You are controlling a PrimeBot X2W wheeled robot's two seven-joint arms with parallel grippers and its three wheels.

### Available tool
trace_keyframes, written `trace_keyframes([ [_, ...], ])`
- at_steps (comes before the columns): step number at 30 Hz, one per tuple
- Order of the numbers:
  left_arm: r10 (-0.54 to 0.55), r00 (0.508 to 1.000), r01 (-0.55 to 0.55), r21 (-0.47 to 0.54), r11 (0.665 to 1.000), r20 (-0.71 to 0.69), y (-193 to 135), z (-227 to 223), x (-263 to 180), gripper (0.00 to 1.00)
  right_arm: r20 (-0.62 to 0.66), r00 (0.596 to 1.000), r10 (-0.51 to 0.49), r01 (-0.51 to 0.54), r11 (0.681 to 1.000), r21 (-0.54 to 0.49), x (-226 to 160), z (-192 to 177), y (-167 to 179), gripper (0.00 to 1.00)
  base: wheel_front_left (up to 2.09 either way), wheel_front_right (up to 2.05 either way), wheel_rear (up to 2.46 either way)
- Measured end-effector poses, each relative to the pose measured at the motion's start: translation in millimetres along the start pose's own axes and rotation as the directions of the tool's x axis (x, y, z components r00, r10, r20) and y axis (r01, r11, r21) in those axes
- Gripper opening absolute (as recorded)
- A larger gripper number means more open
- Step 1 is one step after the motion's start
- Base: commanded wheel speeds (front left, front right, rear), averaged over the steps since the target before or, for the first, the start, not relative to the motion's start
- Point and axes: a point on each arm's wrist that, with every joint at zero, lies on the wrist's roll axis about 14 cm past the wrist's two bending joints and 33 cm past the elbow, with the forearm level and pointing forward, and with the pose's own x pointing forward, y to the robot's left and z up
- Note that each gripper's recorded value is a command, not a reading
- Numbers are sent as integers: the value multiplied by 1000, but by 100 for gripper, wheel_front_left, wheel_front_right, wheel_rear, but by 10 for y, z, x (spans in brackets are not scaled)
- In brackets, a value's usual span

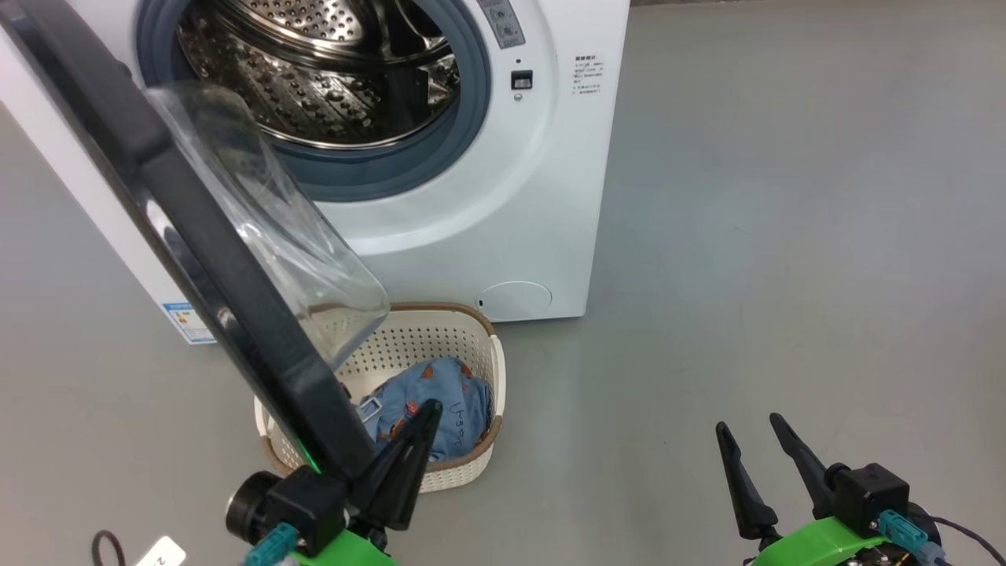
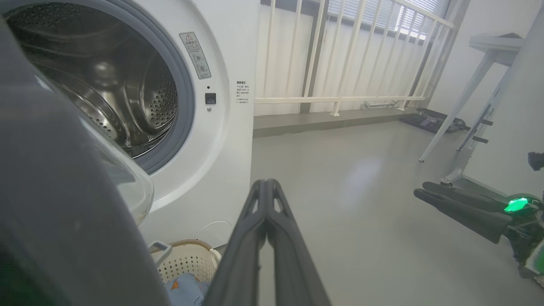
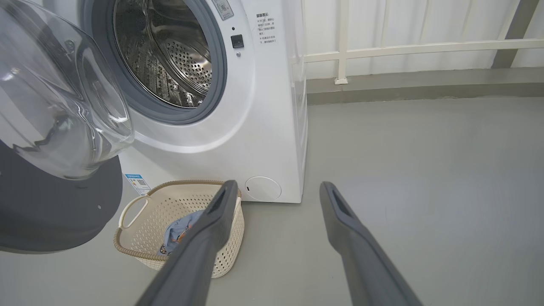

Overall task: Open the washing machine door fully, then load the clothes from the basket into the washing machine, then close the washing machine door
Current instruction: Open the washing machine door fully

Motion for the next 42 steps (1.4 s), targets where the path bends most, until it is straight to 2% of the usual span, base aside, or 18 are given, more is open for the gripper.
trace_keyframes([
  [23, 129, 991, -130, -52, 990, -19, 372, -98, 16, 0, -25, 1000, 2, -1, 1000, 21, 34, -89, 10, 100, 0, 0, 0],
  [42, 194, 981, -194, -71, 978, 2, 475, -50, -65, 0, -38, 999, 38, -37, 999, 31, 71, -131, 135, 100, 0, 0, 0],
])
